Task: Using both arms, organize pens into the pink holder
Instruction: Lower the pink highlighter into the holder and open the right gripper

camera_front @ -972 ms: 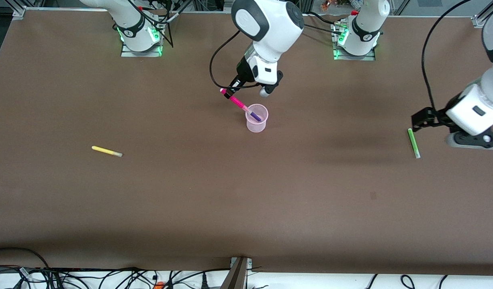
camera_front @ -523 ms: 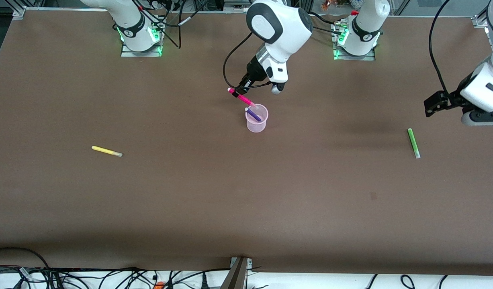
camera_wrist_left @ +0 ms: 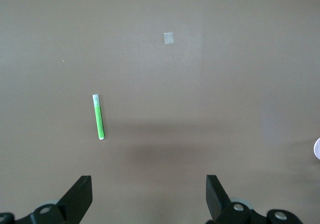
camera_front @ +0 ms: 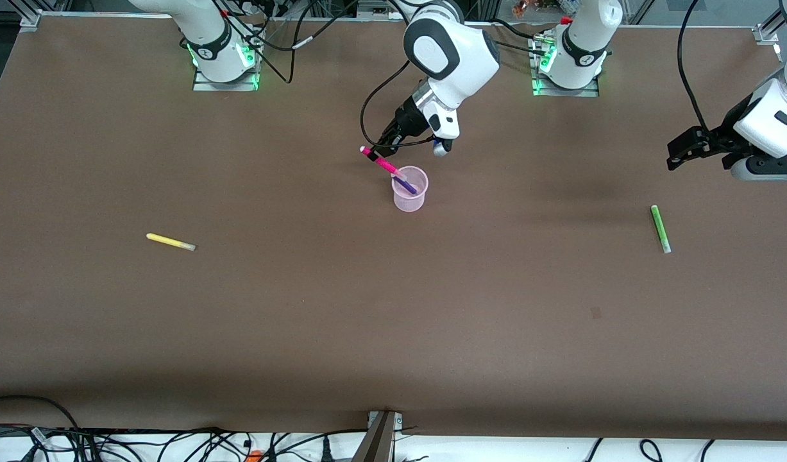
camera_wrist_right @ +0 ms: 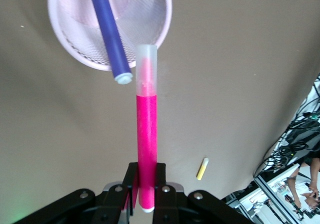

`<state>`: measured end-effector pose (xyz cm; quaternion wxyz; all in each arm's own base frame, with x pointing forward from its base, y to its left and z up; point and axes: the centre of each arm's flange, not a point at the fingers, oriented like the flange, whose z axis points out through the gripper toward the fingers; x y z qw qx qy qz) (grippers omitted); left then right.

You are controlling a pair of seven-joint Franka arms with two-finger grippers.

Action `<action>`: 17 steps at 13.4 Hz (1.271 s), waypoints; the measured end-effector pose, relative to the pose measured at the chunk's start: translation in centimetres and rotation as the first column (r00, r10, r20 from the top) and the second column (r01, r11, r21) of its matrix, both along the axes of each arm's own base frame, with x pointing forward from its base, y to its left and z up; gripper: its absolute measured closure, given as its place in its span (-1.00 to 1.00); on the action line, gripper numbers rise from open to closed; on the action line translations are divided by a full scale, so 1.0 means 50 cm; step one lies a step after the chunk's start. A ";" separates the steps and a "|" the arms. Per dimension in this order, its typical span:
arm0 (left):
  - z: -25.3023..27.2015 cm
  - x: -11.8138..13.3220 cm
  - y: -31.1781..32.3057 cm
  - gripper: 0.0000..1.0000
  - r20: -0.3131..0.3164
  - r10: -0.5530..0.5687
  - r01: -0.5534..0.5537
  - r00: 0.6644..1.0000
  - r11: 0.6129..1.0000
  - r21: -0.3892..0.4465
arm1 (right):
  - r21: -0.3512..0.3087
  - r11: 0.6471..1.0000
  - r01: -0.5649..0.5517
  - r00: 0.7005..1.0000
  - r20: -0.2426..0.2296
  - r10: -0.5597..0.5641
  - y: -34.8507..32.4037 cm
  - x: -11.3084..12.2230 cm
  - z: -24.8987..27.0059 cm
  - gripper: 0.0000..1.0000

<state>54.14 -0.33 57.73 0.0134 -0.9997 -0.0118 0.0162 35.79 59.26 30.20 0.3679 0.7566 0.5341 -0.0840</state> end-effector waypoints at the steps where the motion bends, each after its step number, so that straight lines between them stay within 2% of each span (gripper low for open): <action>1: 0.000 0.000 0.000 -1.00 0.000 0.000 0.000 1.000 1.000 0.000 | 0.004 1.000 -0.002 1.000 0.003 0.002 0.002 0.001 0.002 0.67; 9: -0.019 0.010 0.008 -1.00 -0.017 0.008 -0.008 1.000 1.000 0.000 | 0.076 0.995 -0.068 0.997 0.024 0.067 0.040 0.000 -0.049 0.67; 14: -0.023 0.015 0.010 -1.00 -0.021 0.010 -0.010 1.000 1.000 0.001 | 0.085 0.994 -0.068 0.997 0.033 0.066 0.045 0.002 -0.056 0.67; 15: -0.022 0.015 0.010 -1.00 -0.021 0.010 -0.010 1.000 1.000 0.001 | 0.085 0.994 -0.068 0.997 0.034 0.065 0.045 0.002 -0.055 0.53; 17: -0.021 0.015 0.010 -1.00 -0.021 0.010 -0.010 1.000 1.000 0.001 | 0.086 0.994 -0.067 0.997 0.034 0.065 0.045 0.002 -0.055 0.14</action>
